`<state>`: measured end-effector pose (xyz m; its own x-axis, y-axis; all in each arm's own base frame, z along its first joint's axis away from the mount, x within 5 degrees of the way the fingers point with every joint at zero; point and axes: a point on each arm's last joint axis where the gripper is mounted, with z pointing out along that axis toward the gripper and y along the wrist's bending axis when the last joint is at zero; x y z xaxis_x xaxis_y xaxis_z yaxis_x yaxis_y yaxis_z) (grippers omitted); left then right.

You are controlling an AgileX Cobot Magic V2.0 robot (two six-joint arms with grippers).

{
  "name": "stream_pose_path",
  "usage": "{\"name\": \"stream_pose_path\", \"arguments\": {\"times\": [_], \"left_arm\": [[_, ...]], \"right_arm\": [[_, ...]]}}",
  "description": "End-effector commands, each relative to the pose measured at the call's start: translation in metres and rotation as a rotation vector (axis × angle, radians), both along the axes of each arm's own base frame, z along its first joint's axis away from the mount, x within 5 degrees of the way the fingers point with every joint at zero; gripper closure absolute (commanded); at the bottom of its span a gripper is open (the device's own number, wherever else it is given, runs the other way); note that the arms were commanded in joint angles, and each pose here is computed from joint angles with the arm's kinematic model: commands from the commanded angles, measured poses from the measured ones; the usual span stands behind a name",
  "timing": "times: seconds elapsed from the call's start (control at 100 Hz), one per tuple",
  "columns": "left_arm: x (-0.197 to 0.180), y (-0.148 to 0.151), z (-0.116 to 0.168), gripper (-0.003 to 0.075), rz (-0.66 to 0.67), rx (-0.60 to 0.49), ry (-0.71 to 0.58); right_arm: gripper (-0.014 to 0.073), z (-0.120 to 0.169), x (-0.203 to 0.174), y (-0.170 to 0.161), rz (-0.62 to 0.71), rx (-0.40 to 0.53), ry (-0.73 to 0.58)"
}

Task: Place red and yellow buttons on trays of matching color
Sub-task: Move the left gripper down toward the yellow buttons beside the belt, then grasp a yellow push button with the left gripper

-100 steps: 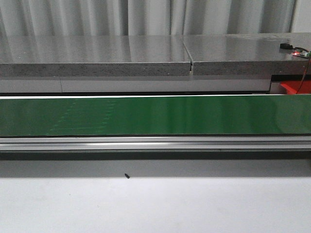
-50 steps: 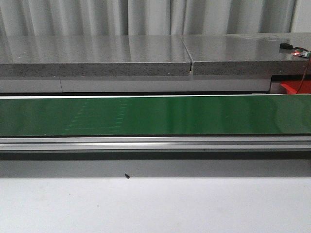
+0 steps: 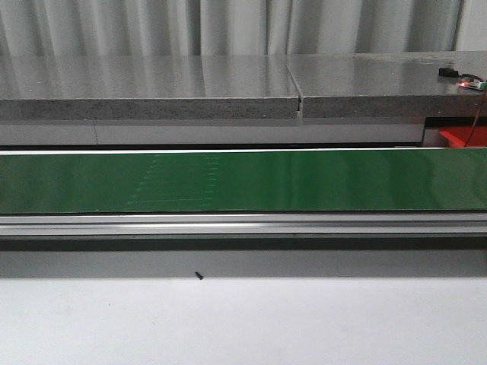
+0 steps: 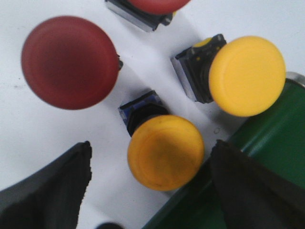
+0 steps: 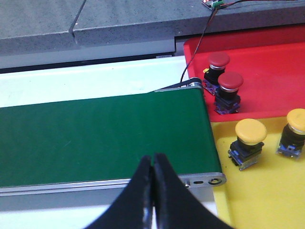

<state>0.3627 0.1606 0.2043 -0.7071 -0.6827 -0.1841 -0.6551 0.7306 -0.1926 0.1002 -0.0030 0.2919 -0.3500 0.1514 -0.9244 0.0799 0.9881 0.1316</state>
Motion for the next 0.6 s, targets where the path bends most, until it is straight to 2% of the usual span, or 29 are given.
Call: {"name": "stream_pose_path", "arguments": {"times": [0.0, 0.08, 0.2, 0.34, 0.48, 0.59], "left_arm": [[0.003, 0.001, 0.028, 0.0243, 0.020, 0.027, -0.099], [0.003, 0.001, 0.028, 0.0303, 0.020, 0.027, -0.099], [0.003, 0.001, 0.028, 0.0456, 0.021, 0.030, -0.103], [0.004, 0.002, 0.028, 0.0586, 0.017, 0.035, -0.110], [0.002, 0.001, 0.032, 0.0616, 0.013, 0.039, -0.113], [-0.005, -0.001, 0.051, 0.0616, -0.021, 0.075, -0.139]], "right_arm": [[0.0662, 0.015, 0.002, 0.000, 0.000, -0.016, -0.103], [0.0662, 0.015, 0.002, 0.000, 0.000, -0.016, -0.103], [0.0662, 0.015, 0.002, 0.000, 0.000, -0.016, -0.103], [0.0662, 0.015, 0.002, 0.000, 0.000, -0.016, -0.103], [0.0662, 0.015, 0.002, 0.000, 0.000, -0.016, -0.103], [0.0662, 0.015, 0.002, 0.000, 0.000, -0.016, -0.103]]}}
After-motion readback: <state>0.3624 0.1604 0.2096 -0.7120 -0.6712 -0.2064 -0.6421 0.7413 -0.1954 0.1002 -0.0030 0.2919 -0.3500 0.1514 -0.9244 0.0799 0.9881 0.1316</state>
